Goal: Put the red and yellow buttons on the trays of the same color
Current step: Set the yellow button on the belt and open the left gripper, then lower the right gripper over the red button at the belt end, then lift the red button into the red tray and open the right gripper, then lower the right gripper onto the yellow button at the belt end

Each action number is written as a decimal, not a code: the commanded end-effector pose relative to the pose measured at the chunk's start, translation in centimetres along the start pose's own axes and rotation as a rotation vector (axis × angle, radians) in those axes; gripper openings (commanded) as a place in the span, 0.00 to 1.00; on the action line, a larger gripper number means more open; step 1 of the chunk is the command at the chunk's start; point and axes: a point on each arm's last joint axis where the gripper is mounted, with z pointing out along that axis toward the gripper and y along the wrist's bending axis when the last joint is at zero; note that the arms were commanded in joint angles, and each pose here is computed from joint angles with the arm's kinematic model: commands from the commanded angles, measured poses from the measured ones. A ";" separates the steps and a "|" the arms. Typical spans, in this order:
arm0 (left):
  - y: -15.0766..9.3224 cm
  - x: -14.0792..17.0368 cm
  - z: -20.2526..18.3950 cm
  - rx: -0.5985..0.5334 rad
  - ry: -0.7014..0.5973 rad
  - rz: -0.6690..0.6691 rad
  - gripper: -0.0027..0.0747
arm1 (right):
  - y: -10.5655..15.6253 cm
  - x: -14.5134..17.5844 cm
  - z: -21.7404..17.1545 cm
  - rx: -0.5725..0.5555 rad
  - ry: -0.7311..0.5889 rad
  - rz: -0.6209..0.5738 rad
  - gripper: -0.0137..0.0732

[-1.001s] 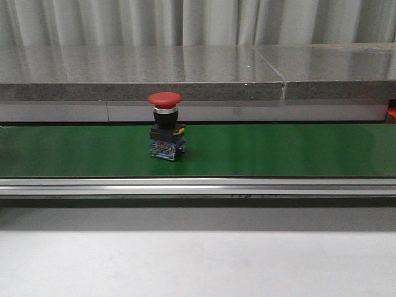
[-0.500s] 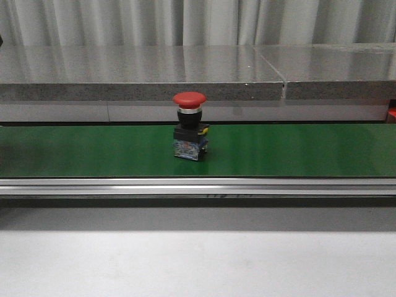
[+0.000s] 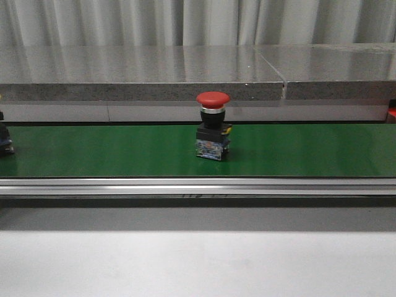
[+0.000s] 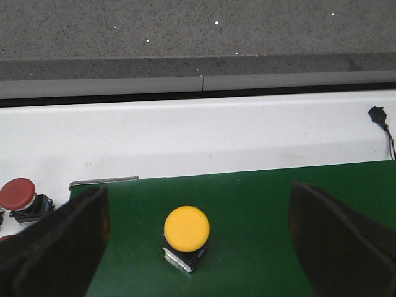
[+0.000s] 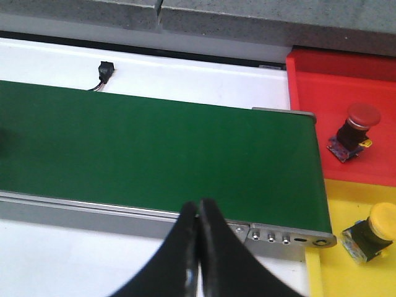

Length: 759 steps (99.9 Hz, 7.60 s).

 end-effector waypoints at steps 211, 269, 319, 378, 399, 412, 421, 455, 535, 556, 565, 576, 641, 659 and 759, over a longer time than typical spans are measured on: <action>-0.4 11.3 -7.6 0.019 -0.290 -0.024 0.01 | -0.1 -1.7 4.8 -0.045 0.157 0.037 0.90; -0.4 11.3 -7.6 0.019 -0.290 -0.024 0.01 | 2.1 -5.0 13.3 -0.162 0.365 -0.031 0.90; -0.4 11.3 -7.6 0.019 -0.290 -0.024 0.01 | 2.4 -6.0 19.0 -0.162 0.417 -0.030 0.90; -0.4 11.3 -7.6 0.019 -0.290 -0.024 0.01 | -0.4 -9.7 18.8 -0.107 0.396 0.015 0.40; -0.4 11.3 -7.6 0.019 -0.290 -0.024 0.01 | -5.9 -13.0 19.1 0.032 0.299 0.096 0.40; -0.4 11.3 -7.6 0.019 -0.290 -0.024 0.01 | -9.4 -14.1 20.7 0.104 0.273 0.139 0.40; -0.4 11.3 -7.6 0.019 -0.290 -0.024 0.01 | -11.3 -14.5 22.3 0.134 0.269 0.158 0.40; -0.4 11.3 -7.6 0.019 -0.290 -0.024 0.01 | -15.6 -13.9 29.2 0.170 0.311 0.175 0.40; -0.4 11.3 -7.6 0.019 -0.290 -0.024 0.01 | -19.1 -10.4 34.3 0.217 0.399 0.156 0.42; -0.4 11.3 -7.6 0.019 -0.290 -0.024 0.01 | -19.1 -10.4 34.4 0.214 0.389 0.165 0.65; -0.4 11.3 -7.6 0.019 -0.290 -0.024 0.01 | -19.1 -10.5 34.4 0.215 0.385 0.165 0.74; -0.4 11.3 -7.6 0.019 -0.290 -0.024 0.01 | -19.1 -10.5 34.4 0.214 0.380 0.169 0.78; -0.4 11.3 -7.6 0.019 -0.290 -0.024 0.01 | -17.1 -18.1 27.3 0.171 0.305 0.163 0.78; -0.4 11.3 -7.6 0.019 -0.290 -0.024 0.01 | -15.6 -19.7 23.9 0.130 0.334 0.166 0.78; -0.4 11.3 -7.6 0.019 -0.290 -0.024 0.01 | -3.7 -8.7 11.6 -0.067 0.498 0.004 0.78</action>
